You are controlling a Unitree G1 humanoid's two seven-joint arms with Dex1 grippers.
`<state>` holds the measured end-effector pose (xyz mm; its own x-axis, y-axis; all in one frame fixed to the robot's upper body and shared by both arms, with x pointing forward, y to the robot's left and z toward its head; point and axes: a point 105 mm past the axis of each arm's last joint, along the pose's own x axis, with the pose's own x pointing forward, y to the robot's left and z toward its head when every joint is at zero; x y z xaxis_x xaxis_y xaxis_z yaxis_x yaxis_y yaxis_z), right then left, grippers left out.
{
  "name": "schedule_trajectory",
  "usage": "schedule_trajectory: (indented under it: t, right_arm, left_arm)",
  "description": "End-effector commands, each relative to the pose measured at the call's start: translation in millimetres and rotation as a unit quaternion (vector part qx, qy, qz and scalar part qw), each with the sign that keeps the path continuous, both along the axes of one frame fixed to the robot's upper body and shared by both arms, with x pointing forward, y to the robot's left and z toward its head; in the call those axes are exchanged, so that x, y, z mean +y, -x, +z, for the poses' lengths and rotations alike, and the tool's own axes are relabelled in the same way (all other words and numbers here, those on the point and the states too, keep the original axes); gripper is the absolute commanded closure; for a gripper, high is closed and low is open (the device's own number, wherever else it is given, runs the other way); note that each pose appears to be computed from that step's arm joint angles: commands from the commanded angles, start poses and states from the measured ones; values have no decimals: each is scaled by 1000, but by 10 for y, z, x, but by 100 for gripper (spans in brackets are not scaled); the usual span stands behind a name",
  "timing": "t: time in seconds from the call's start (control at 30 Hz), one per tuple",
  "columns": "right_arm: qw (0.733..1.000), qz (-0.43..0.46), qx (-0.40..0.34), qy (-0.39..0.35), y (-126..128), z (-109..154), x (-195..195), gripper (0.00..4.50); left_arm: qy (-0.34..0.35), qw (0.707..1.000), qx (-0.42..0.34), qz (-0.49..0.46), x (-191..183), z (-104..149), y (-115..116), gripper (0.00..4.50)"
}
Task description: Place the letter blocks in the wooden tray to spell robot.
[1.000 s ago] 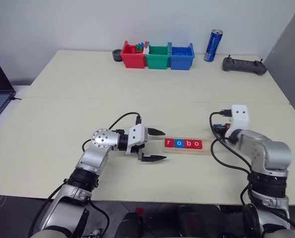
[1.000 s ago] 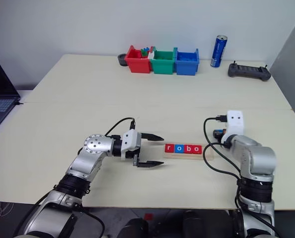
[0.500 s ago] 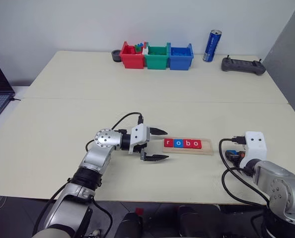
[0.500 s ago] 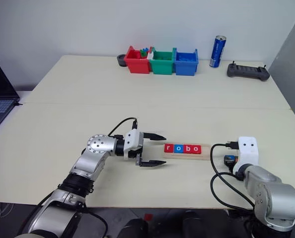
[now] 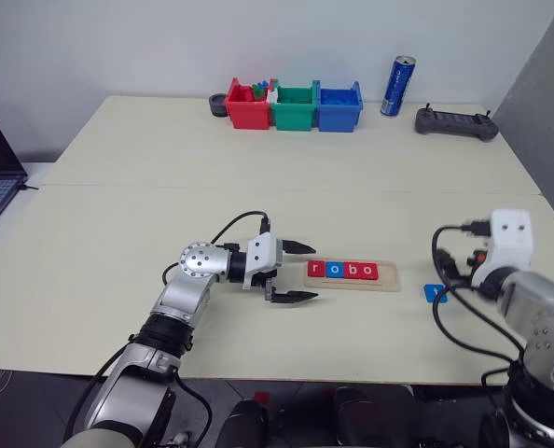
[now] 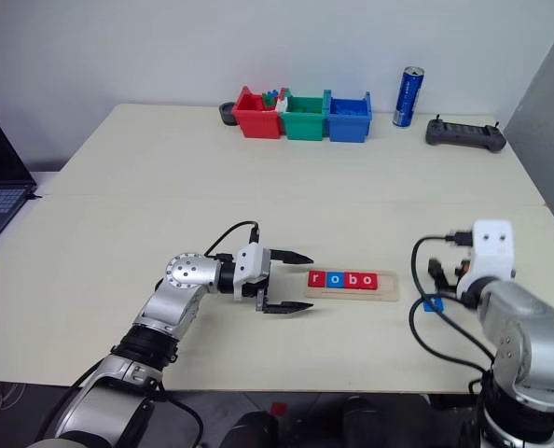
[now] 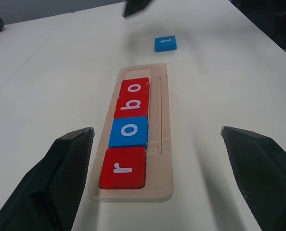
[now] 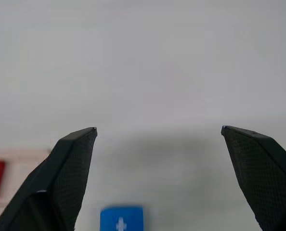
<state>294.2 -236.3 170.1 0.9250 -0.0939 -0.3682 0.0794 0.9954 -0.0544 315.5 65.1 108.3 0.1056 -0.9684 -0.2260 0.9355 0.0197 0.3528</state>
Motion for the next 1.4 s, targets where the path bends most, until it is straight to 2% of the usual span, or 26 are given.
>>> schedule_trajectory:
  t: [0.03,0.1,0.17,0.23,0.33,0.4,0.5,0.63,0.9,1.13,1.27,1.37,1.4]
  right_arm:
    - [999,37,-28,13,-61,201,74,3]
    - [995,83,-35,33,-84,211,118,3]
    - [978,193,-32,67,-41,106,208,3]
    - [941,317,-28,119,84,12,259,3]
    - [874,463,-19,145,298,-62,197,3]
    - [842,516,-1,160,387,-136,59,3]
    - [807,559,29,188,413,-237,-152,3]
    - [757,610,43,232,398,-357,-209,3]
    - [755,615,51,220,202,-531,-232,3]
    - [757,619,70,200,214,-694,-252,3]
    - [765,610,67,196,128,-722,-250,3]
    - [772,603,68,191,74,-741,-260,58]
    - [773,602,69,190,68,-744,-268,89]
  left_arm:
    - [5,1000,-21,-6,-42,68,-12,0]
    - [6,1000,-21,-8,-53,67,-10,0]
    - [7,1000,-21,-9,-61,64,-4,0]
    - [4,1000,-21,-11,-52,53,-3,0]
    - [2,1000,-23,-6,-24,57,-37,0]
    - [4,1000,-25,-3,-24,68,-55,0]
    - [7,1000,-24,-7,-48,64,-38,0]
    - [5,1000,-22,-17,-72,26,17,0]
    - [1,1000,-23,-18,-51,41,21,0]
    - [-2,1000,-22,-18,-31,43,34,0]
    - [-3,1000,-23,-17,-30,57,33,0]
    - [-4,1000,-23,-16,-21,68,28,0]
    - [-4,1000,-23,-16,-18,70,28,0]
